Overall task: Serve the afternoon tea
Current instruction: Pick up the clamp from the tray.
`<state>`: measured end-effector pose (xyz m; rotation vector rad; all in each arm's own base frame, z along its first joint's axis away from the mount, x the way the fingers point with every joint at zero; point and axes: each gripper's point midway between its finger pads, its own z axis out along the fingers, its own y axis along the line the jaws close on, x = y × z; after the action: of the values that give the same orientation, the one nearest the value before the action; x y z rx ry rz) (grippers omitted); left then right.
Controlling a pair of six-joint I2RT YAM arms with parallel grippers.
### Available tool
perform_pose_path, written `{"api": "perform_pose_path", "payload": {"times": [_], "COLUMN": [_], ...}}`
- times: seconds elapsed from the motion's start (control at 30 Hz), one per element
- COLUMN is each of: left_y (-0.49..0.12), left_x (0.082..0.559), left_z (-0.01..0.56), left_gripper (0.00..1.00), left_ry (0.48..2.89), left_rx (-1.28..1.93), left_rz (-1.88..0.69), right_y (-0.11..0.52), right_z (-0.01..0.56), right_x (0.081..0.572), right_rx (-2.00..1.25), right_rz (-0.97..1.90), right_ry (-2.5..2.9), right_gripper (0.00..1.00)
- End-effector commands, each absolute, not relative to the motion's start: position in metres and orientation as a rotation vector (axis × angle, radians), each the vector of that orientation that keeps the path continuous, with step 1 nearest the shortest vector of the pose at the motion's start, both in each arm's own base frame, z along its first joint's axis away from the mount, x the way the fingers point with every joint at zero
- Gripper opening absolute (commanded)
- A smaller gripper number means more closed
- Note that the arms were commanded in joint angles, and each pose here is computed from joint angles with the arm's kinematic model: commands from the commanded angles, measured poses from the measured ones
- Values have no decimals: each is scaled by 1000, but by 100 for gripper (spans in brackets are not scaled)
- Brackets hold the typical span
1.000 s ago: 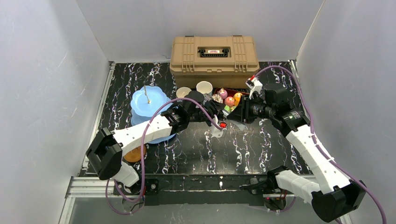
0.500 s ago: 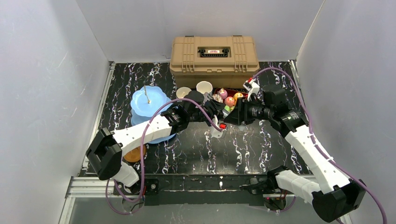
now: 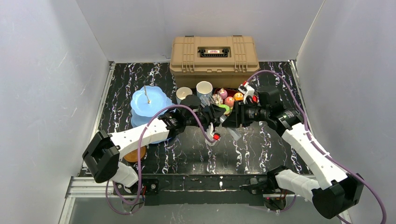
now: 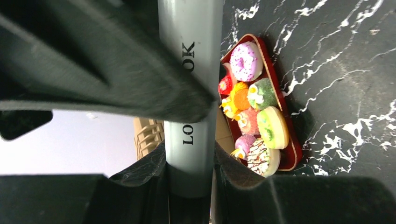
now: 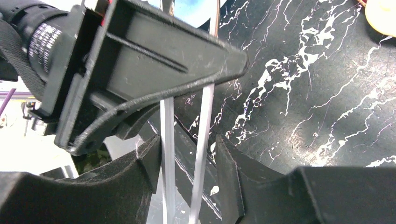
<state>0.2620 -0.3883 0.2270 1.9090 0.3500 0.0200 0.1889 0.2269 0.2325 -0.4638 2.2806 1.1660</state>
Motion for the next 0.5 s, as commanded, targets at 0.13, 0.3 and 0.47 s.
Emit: {"api": "perform_pose_path", "payload": {"times": [0.13, 0.3, 0.47], "left_y": [-389, -390, -389], "left_x": [236, 242, 246], "left_z": [252, 257, 261], "left_gripper": [4, 3, 3], "left_ry": [125, 152, 198], "left_rx": [1862, 1842, 1829], "left_rz": [36, 49, 48], "right_y": [227, 233, 239], "right_z": [241, 238, 236], "right_x": [181, 174, 176], "right_rx": [-534, -565, -566], "right_rz": [1123, 1118, 1069], "right_ry": [2310, 2330, 2329], "right_gripper": [54, 57, 56]}}
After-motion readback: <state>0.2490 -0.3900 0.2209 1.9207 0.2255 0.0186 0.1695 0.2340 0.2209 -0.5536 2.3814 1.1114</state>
